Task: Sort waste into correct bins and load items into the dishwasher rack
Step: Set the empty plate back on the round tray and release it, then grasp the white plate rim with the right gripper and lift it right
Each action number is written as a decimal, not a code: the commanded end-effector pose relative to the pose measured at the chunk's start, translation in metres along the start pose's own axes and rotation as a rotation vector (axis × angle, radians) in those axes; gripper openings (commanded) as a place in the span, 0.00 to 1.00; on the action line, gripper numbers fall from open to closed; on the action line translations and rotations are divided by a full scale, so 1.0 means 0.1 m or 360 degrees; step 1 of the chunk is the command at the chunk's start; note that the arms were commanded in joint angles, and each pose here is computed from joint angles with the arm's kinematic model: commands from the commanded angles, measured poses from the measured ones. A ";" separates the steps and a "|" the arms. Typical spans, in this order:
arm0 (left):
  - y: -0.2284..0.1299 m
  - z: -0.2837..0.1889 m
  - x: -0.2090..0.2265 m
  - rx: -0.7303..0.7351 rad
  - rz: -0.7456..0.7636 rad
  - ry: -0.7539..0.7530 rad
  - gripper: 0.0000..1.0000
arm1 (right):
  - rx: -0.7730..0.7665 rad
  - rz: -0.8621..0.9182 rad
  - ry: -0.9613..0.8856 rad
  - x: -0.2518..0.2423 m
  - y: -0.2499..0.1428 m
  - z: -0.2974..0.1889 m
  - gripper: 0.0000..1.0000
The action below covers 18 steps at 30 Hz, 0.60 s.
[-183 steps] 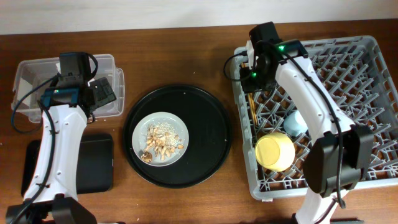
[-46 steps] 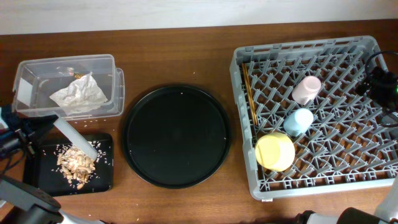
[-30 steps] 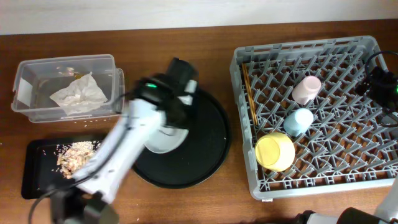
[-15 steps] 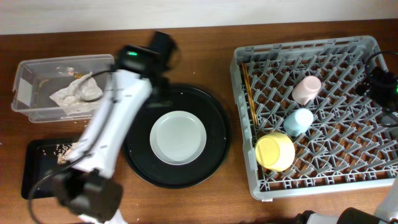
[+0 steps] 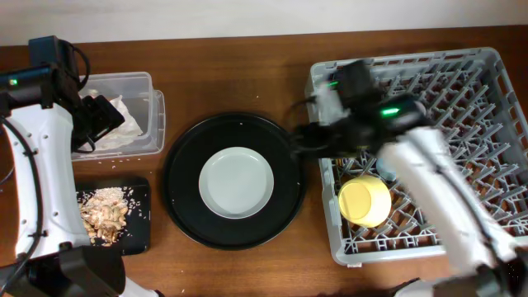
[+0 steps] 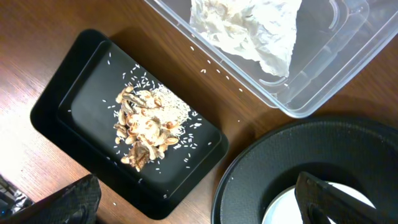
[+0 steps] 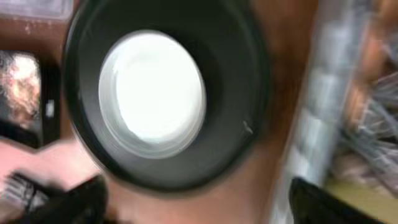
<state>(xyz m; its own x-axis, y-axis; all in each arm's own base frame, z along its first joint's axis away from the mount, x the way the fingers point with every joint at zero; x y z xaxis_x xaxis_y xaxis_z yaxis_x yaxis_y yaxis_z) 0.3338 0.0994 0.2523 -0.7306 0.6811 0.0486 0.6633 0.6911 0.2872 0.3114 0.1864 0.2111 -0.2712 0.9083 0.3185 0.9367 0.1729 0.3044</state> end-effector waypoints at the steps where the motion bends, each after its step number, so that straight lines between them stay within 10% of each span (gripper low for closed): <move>1: 0.02 -0.07 0.03 -0.0029 -0.0036 -0.0018 0.99 | 0.0175 0.0099 -0.0168 0.21 -0.17 0.84 0.72; 9: 0.02 -0.07 0.03 -0.0029 -0.0036 -0.0018 0.99 | 0.0468 0.0112 -0.0279 0.00 -0.43 2.03 0.58; 13: 0.02 -0.07 0.03 -0.0029 -0.0036 -0.0018 0.99 | 0.0487 0.0187 -0.0300 -0.02 -0.47 2.08 0.04; 18: 0.02 -0.07 0.03 -0.0029 -0.0036 -0.0018 0.99 | 0.0425 0.0291 -0.0303 -0.12 -0.17 1.57 0.04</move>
<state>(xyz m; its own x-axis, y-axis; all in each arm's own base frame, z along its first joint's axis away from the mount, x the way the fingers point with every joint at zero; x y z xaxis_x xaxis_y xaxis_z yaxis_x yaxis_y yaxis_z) 0.3338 0.0993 0.2523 -0.7305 0.6811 0.0485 0.6634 0.6911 0.2867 0.3138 0.2479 0.0313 -0.1239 0.9780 0.1677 0.9906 0.1319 -0.0373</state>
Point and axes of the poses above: each gripper's point midway between its finger pads, its own z axis out along the fingers, its own x axis along the line the jaws close on, y = z × x, the point moved 2 cm from there along -z, back along the fingers, and after that the axes turned 4 degrees about -z, right-handed, at the moved point
